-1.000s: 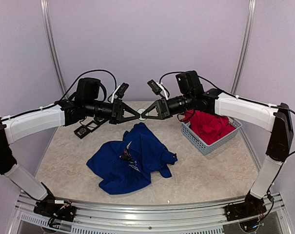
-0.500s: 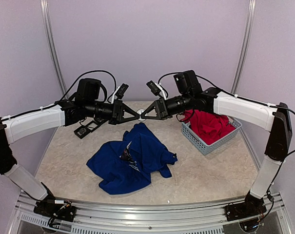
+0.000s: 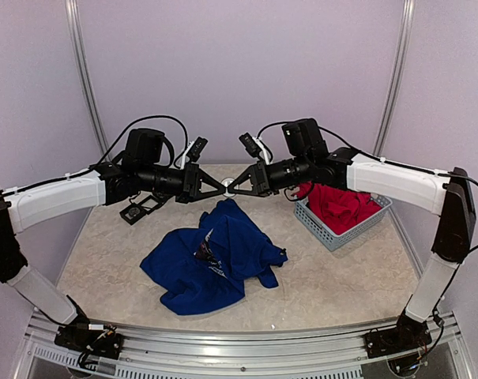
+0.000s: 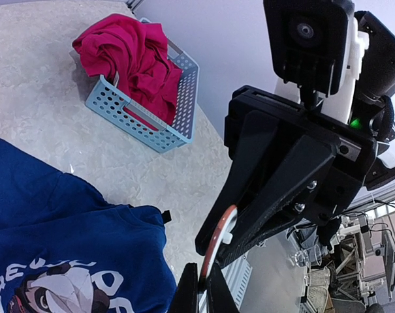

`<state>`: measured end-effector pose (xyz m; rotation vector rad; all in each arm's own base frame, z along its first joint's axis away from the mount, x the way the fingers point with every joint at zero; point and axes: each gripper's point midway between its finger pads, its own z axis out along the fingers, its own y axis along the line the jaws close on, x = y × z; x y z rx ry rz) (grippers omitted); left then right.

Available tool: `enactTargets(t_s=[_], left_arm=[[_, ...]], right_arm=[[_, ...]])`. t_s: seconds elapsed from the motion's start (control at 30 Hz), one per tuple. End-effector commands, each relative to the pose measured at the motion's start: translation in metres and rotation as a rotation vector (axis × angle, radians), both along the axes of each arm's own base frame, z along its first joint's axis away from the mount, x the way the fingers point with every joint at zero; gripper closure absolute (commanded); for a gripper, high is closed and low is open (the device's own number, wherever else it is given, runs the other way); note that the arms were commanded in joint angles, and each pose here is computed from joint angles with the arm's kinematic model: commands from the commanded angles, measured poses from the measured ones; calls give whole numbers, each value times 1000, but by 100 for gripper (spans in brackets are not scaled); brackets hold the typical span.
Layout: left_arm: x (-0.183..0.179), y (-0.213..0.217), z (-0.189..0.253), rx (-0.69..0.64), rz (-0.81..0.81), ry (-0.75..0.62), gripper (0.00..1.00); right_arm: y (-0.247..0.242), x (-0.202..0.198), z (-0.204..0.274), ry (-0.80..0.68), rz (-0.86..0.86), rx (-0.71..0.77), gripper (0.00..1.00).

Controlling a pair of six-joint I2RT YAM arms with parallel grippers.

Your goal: Remove the brooch from the garment

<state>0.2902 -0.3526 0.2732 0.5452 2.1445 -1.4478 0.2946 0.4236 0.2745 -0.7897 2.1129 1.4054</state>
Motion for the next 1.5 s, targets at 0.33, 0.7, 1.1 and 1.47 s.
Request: enactTargets(t_s=[0.33, 0.7, 1.1, 1.47], left_arm=[[-2, 4, 7, -9, 20, 24, 100], [22, 31, -22, 117, 206, 45, 100], [75, 203, -76, 649, 664, 39, 100], [141, 285, -110, 1178, 773, 0, 100]], right_arm=[[-5, -15, 23, -66, 90, 121, 56], [-29, 3, 42, -184, -44, 90, 34], [-141, 74, 28, -303, -463, -217, 13], [-202, 107, 13, -290, -645, -343, 12]])
